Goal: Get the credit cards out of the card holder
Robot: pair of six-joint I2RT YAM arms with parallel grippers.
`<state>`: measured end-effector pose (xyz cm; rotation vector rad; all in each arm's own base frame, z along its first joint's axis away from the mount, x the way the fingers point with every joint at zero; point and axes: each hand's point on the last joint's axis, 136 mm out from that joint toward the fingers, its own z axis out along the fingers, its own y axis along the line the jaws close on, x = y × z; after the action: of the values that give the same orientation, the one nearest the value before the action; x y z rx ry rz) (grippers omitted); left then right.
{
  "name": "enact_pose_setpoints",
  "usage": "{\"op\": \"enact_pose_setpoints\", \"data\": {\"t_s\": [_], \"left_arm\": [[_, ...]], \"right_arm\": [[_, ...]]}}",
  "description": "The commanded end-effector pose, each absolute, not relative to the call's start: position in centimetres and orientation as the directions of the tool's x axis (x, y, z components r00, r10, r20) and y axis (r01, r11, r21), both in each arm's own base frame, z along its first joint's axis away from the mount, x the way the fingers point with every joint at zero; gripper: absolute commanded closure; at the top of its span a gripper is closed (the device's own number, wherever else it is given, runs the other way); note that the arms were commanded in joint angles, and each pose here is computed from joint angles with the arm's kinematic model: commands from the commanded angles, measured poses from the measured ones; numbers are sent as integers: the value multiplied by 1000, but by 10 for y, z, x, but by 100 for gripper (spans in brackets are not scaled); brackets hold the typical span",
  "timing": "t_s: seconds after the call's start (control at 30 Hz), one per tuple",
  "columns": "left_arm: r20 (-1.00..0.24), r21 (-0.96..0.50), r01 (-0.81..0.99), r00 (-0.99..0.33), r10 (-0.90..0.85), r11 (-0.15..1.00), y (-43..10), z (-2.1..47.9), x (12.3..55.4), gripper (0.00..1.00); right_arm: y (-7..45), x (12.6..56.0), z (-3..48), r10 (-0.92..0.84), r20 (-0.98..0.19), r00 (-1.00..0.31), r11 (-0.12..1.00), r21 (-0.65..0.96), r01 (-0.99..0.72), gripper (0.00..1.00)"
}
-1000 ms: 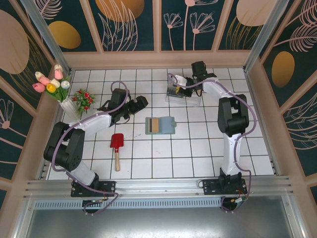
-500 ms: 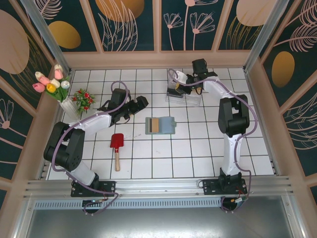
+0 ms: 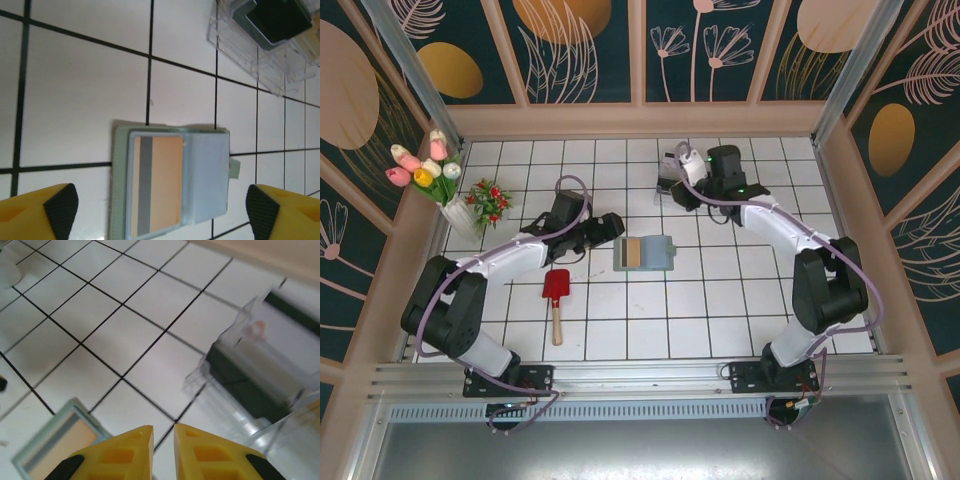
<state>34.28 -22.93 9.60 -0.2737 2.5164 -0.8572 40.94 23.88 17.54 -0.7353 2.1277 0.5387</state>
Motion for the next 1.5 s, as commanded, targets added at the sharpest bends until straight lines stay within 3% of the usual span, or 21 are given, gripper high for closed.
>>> {"op": "enact_pose_setpoints", "data": {"t_s": [0.0, 0.2, 0.4, 0.57, 0.8, 0.97, 1.13, 1.47], "left_arm": [[-364, -593, -22, -885, -292, 805, -232, 94, 329, 15], [-356, -566, -35, -891, -283, 824, -229, 86, 324, 17], [-316, -621, -51, -897, -309, 782, -236, 82, 316, 16], [-295, -627, -69, -901, -318, 776, -238, 76, 313, 24], [-271, -629, -78, -910, -313, 773, -246, 70, 318, 56], [-266, -633, -71, -915, -302, 771, -253, 69, 324, 69], [-254, -625, -74, -922, -292, 777, -256, 62, 327, 78], [-243, -594, -88, -928, -283, 800, -258, 44, 335, 85]], "right_arm": [[241, 394, 161, -149, -719, -679, 836, 276, -475, 80], [276, 360, 133, 17, -537, -843, 785, 530, -321, 79], [299, 332, 93, 126, -377, -918, 762, 629, -154, 71], [318, 316, 71, 142, -280, -949, 732, 676, -90, 68], [322, 308, 54, 148, -215, -965, 746, 665, -33, 77], [317, 308, 45, 158, -206, -966, 763, 646, -13, 79], [318, 312, 42, 160, -203, -966, 761, 648, -10, 80], [315, 317, 33, 170, -189, -967, 764, 646, 8, 82]]}}
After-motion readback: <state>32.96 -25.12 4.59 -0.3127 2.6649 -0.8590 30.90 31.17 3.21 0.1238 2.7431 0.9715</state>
